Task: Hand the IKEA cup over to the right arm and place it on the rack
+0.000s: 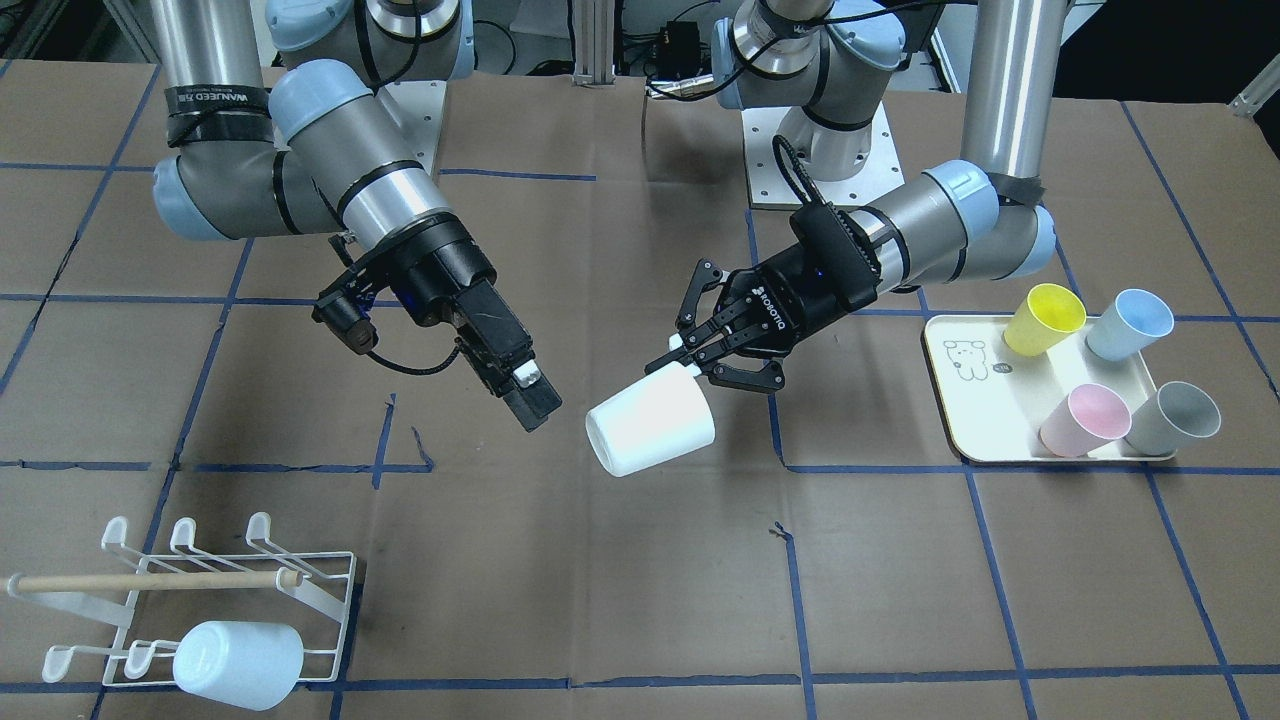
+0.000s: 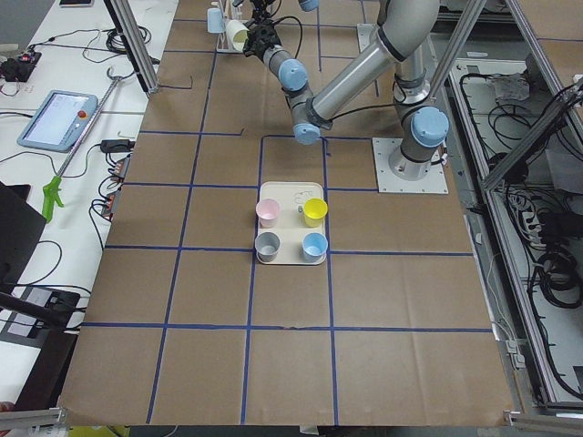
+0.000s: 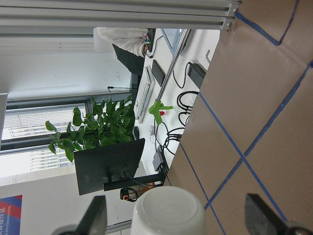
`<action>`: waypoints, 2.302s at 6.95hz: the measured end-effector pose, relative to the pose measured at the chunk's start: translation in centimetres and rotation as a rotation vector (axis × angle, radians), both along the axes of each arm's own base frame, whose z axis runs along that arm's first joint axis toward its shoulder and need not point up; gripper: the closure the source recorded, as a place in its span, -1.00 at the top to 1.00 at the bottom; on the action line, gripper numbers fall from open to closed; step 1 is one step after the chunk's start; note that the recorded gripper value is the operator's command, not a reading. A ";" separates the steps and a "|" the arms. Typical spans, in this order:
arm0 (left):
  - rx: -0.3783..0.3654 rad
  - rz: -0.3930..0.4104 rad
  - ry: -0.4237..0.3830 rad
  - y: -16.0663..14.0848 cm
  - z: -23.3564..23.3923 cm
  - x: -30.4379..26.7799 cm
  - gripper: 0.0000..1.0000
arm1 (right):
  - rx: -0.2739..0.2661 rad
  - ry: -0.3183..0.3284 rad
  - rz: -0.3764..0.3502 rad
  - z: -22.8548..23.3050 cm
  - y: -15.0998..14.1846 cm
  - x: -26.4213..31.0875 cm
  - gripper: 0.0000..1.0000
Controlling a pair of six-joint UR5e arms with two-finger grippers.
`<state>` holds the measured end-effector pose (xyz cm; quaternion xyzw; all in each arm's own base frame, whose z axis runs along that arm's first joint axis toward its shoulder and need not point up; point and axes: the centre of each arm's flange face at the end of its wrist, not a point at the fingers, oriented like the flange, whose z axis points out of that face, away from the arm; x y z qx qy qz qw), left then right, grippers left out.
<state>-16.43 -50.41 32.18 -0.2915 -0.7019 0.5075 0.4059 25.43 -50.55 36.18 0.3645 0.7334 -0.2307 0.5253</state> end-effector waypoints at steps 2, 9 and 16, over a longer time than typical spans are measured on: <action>0.000 -0.001 0.000 0.0 -0.1 0.0 -0.91 | -0.006 0.002 0.022 0.1 0.2 1.2 1.00; 0.000 0.001 0.000 -0.1 -0.1 0.0 -0.90 | 0.018 0.001 0.085 -1.3 -2.0 5.4 0.99; -0.005 0.000 -0.001 0.0 0.2 0.0 -0.88 | 0.025 0.001 0.088 -1.6 -2.1 5.9 0.62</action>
